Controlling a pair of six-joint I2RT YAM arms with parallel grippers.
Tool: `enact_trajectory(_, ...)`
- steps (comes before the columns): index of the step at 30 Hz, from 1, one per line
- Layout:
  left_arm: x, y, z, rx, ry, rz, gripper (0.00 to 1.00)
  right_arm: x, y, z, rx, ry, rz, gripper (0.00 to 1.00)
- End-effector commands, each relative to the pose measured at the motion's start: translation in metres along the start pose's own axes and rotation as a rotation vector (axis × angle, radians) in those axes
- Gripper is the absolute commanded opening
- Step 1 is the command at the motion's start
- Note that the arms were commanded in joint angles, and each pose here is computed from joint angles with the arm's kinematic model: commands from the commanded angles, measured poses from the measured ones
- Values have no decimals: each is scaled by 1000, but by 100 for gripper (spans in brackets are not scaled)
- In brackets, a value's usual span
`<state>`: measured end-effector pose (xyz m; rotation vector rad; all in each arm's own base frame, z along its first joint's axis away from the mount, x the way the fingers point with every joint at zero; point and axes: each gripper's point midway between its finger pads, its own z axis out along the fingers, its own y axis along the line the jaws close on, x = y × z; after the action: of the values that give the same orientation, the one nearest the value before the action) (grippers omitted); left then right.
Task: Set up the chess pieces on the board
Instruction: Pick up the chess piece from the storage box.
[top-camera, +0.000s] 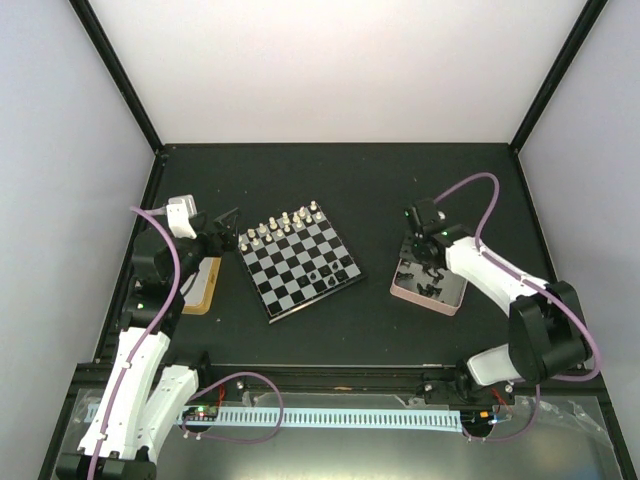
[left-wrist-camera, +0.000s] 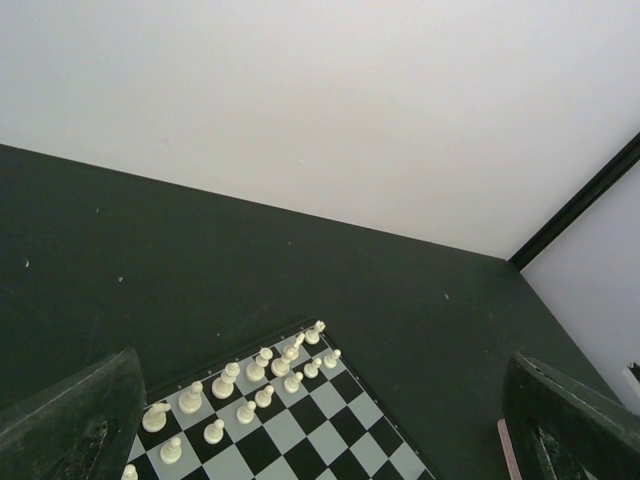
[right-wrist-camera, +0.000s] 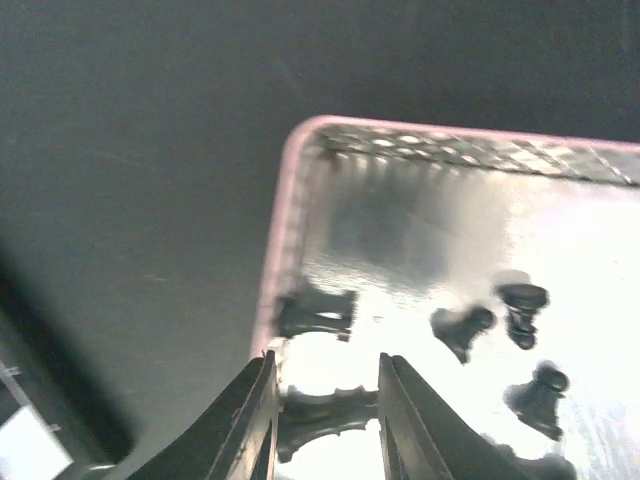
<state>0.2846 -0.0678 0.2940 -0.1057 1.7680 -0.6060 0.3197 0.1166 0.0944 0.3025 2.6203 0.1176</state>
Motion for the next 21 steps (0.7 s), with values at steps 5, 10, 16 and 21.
enact_trajectory(5,-11,-6,-3,20,-29,17,99,9,-23,28,-123,47,181,28)
enact_trajectory(10,-11,-6,-3,20,-28,17,99,16,-48,42,1,61,204,27)
enact_trajectory(16,-11,-6,-3,21,-29,16,99,22,-62,51,92,88,188,27)
enact_trajectory(21,-10,-5,-3,19,-29,17,99,24,-70,55,141,92,191,28)
